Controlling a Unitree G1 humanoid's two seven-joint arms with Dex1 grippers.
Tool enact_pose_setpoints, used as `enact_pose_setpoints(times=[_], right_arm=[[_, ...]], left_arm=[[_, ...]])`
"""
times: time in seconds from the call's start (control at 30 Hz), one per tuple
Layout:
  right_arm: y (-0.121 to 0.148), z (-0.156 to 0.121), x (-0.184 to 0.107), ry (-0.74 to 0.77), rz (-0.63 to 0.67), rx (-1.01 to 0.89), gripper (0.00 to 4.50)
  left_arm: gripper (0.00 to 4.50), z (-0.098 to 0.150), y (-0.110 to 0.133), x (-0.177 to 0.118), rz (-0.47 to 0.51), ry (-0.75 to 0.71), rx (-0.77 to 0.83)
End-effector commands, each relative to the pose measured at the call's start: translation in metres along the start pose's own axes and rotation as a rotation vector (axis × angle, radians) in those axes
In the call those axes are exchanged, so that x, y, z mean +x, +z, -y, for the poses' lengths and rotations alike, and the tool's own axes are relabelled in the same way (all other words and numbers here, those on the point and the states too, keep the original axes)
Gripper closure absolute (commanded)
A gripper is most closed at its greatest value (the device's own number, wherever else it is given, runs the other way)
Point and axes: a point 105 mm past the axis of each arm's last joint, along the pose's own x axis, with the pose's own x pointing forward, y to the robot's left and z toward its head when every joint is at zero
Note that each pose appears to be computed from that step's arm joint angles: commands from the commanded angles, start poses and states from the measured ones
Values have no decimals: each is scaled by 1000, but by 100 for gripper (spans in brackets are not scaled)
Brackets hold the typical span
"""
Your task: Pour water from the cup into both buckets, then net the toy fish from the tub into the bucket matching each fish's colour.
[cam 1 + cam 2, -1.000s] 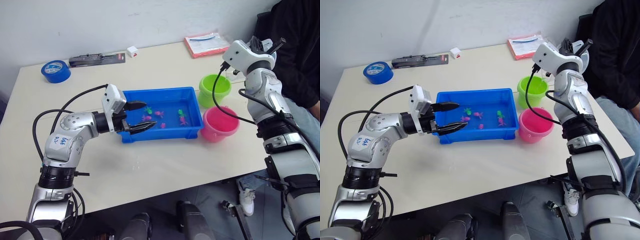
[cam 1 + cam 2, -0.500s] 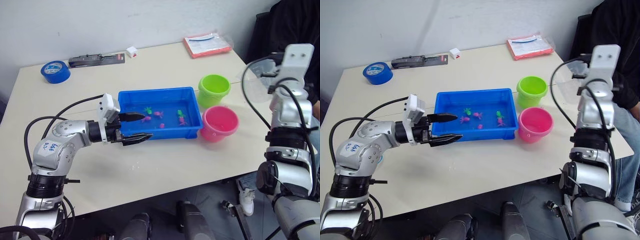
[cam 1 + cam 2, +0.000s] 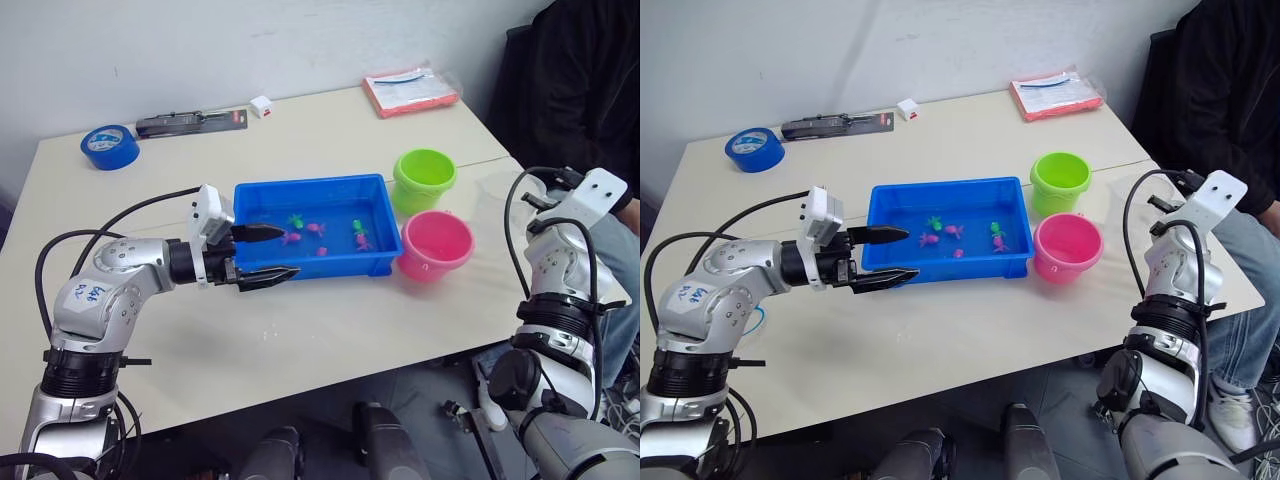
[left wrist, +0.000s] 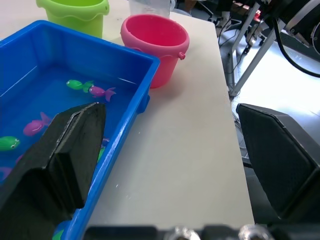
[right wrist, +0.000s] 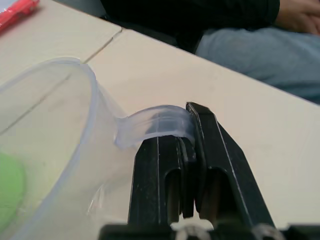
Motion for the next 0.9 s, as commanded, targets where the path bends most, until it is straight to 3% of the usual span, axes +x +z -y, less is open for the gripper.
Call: enact_pose_setpoints(times=[0.03, 0.13, 0.4, 0.67, 0.9], right_arm=[[14, -7, 3, 15, 69, 52, 382], [1, -5, 7, 2, 25, 9, 382], [-23, 15, -4, -20, -63, -139, 7], [-30, 26, -28, 3, -110, -202, 7], [-27, 21, -58, 119, -139, -290, 7]], left_arm=[[0, 3, 13, -9, 19, 8, 44], [0, 5, 12, -11, 16, 12, 44], [0, 5, 8, -10, 20, 16, 40], [0, 4, 6, -7, 26, 3, 40], [0, 2, 2, -6, 27, -3, 35]])
